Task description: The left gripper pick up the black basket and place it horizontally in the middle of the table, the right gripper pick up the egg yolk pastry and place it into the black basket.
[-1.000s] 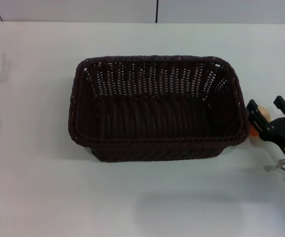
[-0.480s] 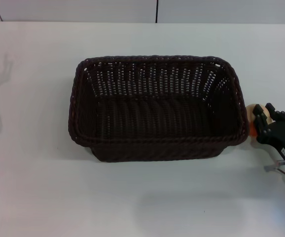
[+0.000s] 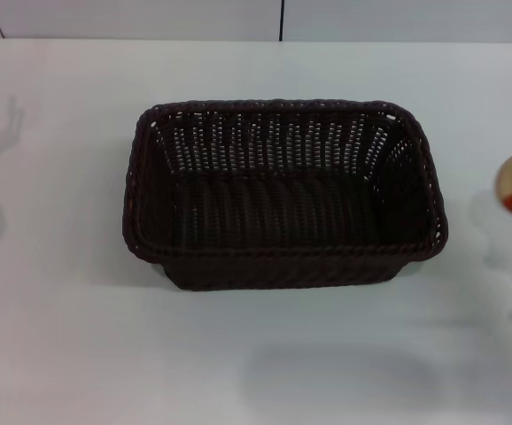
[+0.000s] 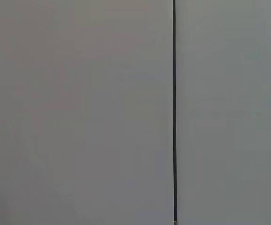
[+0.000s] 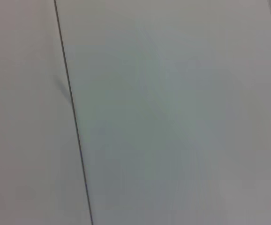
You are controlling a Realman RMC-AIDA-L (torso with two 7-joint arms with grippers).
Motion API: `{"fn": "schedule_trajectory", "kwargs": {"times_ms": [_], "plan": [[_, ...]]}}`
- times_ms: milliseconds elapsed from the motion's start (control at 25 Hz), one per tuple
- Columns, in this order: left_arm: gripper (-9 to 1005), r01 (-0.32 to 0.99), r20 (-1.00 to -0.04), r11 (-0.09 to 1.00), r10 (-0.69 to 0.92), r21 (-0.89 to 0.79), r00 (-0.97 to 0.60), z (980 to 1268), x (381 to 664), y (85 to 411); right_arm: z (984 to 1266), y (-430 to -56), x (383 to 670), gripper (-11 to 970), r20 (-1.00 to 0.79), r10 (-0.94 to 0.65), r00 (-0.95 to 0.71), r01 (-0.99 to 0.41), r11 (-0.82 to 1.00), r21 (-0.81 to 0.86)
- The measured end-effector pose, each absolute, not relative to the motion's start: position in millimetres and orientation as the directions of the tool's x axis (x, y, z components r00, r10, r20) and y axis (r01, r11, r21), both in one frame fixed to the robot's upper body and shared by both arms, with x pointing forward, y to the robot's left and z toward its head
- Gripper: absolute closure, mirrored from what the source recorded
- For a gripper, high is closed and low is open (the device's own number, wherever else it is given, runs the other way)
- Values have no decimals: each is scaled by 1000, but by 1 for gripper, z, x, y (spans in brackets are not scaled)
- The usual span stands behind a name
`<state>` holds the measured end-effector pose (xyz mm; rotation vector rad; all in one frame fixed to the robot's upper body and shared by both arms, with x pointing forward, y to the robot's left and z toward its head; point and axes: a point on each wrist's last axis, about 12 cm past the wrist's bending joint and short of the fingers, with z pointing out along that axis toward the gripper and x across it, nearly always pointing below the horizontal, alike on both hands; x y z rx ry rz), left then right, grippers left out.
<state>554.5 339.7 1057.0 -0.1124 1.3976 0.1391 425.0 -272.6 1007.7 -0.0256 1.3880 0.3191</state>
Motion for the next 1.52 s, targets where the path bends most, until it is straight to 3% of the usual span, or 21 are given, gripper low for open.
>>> {"fn": "schedule_trajectory", "kwargs": {"times_ms": [200, 280, 680, 1040, 1120, 1400, 1480, 1520], "plan": [[210, -164, -986, 986, 32, 5, 163, 1057, 555, 340, 1034, -265, 409, 893, -895, 279, 349, -358, 922, 147], [210, -163, -986, 987, 32, 6, 161, 1056, 555, 340, 1043, -256, 419, 903, -869, 310, 385, -430, 893, 128], [209, -162, -987, 987, 32, 6, 155, 1056, 555, 339, 1051, -220, 470, 914, -902, 327, 281, -569, 814, 118], [208, -170, -988, 985, 33, 7, 150, 1054, 552, 342, 1048, -222, 471, 833, -909, 318, 269, -544, 829, 129], [207, -175, -988, 985, 33, 6, 149, 1053, 551, 343, 1047, -229, 469, 613, -907, 316, 279, -502, 853, 143], [206, -187, -990, 982, 51, 26, 131, 1049, 547, 346, 1033, -286, 443, 333, -909, 233, 346, -153, 970, 191], [206, -190, -991, 981, 59, 35, 123, 1048, 545, 346, 1027, -317, 422, 246, -914, 175, 366, 45, 978, 206], [206, -192, -991, 981, 62, 39, 117, 1046, 543, 346, 1027, -317, 422, 203, -914, 175, 366, 45, 978, 206]]}}
